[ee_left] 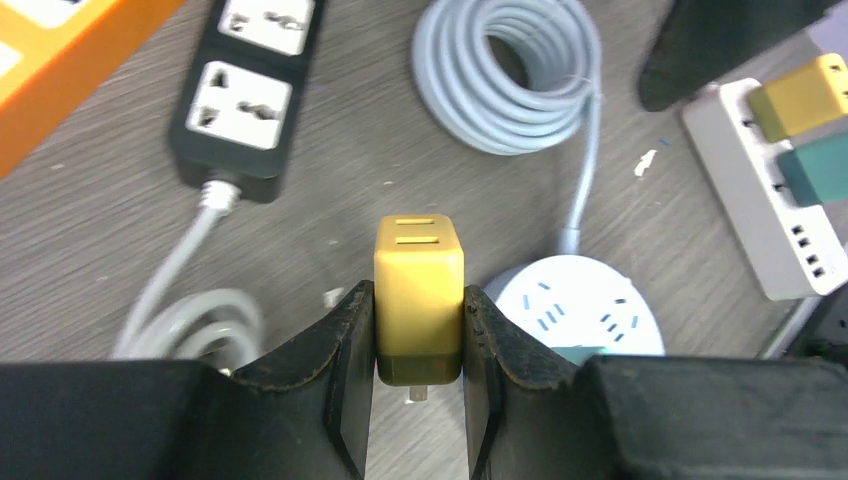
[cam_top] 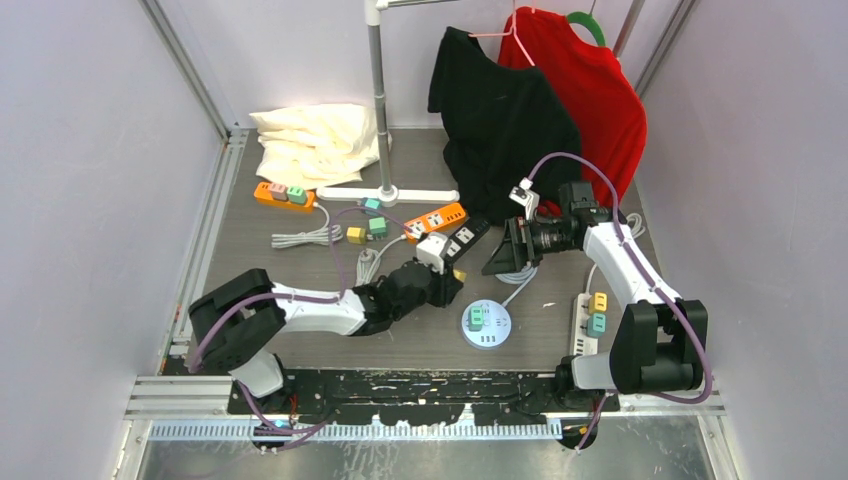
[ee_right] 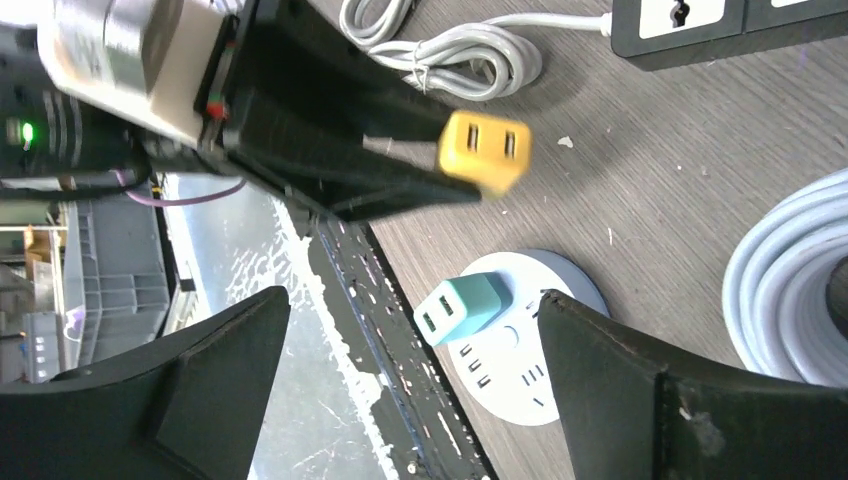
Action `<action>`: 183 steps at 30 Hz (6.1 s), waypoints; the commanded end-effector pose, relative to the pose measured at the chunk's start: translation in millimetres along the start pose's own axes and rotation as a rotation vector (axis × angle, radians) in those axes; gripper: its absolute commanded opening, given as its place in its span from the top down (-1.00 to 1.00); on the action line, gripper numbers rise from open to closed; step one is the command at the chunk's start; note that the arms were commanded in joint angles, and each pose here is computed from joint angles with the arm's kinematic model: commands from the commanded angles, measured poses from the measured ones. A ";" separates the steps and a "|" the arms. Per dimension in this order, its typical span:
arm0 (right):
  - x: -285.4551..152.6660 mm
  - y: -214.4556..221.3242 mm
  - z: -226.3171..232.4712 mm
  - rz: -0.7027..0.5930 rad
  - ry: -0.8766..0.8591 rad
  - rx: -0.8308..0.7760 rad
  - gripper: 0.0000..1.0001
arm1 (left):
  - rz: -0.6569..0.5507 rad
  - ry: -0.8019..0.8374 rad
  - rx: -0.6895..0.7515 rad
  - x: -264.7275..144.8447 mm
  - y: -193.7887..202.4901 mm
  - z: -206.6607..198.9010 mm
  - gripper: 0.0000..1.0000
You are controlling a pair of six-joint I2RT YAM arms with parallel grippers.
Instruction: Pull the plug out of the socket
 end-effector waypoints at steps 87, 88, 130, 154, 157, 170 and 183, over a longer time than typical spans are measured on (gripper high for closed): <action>-18.5 -0.3 -5.4 -0.062 0.061 -0.203 -1.00 | -0.528 0.536 0.676 -8.7 2.1 5.7 -0.38; -18.4 0.2 -5.6 -0.061 0.061 -0.207 -0.99 | -0.528 0.556 0.686 -8.6 4.5 2.4 -0.38; 17.0 44.5 -3.6 0.083 0.002 -1.047 -1.00 | -0.119 0.330 0.128 -66.8 -19.6 12.9 -0.53; 70.1 62.3 -7.5 0.339 0.103 -1.122 -0.62 | -0.023 0.237 -0.289 -61.3 10.2 38.7 -0.57; 73.7 66.2 -11.5 0.380 0.118 -1.147 -0.51 | -0.030 0.235 -0.283 -62.3 7.8 39.1 -0.56; 75.0 65.1 1.2 0.398 0.057 -1.116 0.48 | -0.042 0.314 -0.341 -66.5 4.4 30.0 -0.57; 46.6 32.1 24.7 0.102 0.017 -0.894 0.97 | -0.054 0.461 -0.566 -47.8 -1.1 10.2 -0.56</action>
Point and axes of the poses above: each gripper's point midway between its finger pads, its own x axis out along the fingers, its own z axis along the line the jaws close on, y = z × x, the point moved 7 cm from there along -x, back along the fingers, and after that the axes turned 10 degrees about x, right-handed, at the moved point
